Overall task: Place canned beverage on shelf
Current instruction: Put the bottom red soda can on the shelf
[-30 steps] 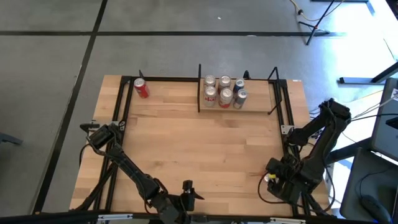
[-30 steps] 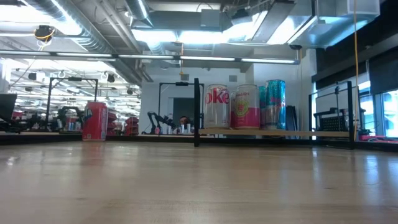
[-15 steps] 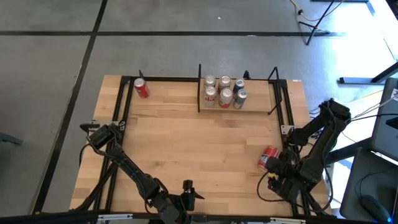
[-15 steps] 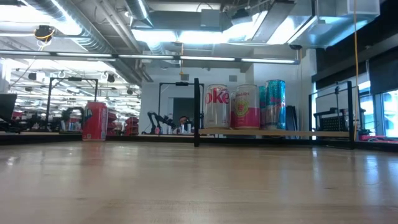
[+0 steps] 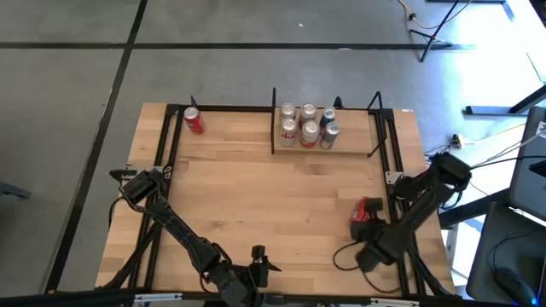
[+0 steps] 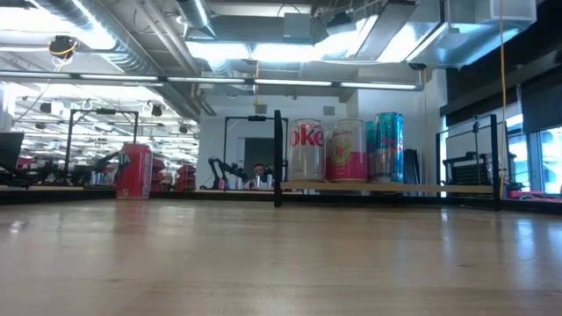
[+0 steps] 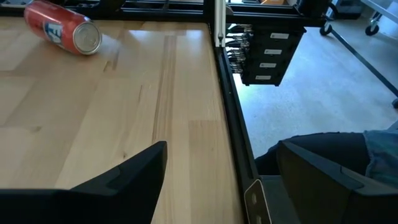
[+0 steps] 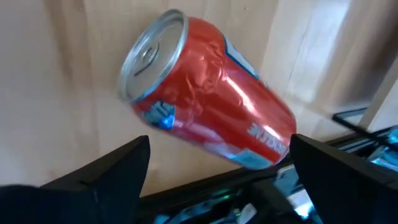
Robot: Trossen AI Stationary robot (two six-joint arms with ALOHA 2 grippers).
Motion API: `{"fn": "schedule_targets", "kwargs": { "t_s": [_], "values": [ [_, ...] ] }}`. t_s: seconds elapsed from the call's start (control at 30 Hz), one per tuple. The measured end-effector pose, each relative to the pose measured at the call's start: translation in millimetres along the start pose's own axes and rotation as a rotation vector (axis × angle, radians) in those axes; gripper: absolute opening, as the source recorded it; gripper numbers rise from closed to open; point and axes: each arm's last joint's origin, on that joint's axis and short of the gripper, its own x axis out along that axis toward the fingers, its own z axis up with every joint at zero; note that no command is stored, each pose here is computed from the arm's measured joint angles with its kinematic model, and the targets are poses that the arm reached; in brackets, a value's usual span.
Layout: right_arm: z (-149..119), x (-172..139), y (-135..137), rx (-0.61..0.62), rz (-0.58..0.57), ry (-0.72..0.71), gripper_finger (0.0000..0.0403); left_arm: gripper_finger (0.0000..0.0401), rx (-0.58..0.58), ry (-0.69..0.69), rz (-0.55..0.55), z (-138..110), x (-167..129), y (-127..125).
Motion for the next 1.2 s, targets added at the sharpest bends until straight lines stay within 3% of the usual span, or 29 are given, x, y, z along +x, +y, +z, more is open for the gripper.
{"fn": "schedule_targets", "kwargs": {
  "t_s": [0.23, 0.43, 0.53, 0.67, 0.83, 1.03, 1.2],
  "values": [
    [31, 28, -4, -0.157, -0.033, 0.119, 0.0374, 0.0289, 0.000, 0.003, -0.008, 0, 0, -1],
    [62, 55, -7, -0.165, 0.011, 0.150, 0.0371, 0.0289, 0.004, 0.005, -0.015, -1, -2, -3],
    [67, 60, -12, -0.132, 0.027, 0.186, 0.0343, 0.0289, 0.005, 0.006, -0.017, -2, -2, -4],
    [70, 55, -15, -0.098, 0.028, 0.179, 0.0270, 0.0289, 0.009, 0.012, -0.021, -2, -2, -4],
    [72, 22, -13, -0.082, 0.064, -0.032, 0.0268, 0.0289, 0.074, 0.011, -0.027, -2, -4, -5],
    [73, -12, -7, 0.017, 0.102, -0.527, 0.0268, 0.0289, 0.248, 0.041, -0.064, 4, -15, -6],
    [86, -2, -3, 0.093, 0.160, -0.821, 0.0268, 0.0289, 0.303, 0.087, -0.039, 11, -26, 0]
  ]
}}
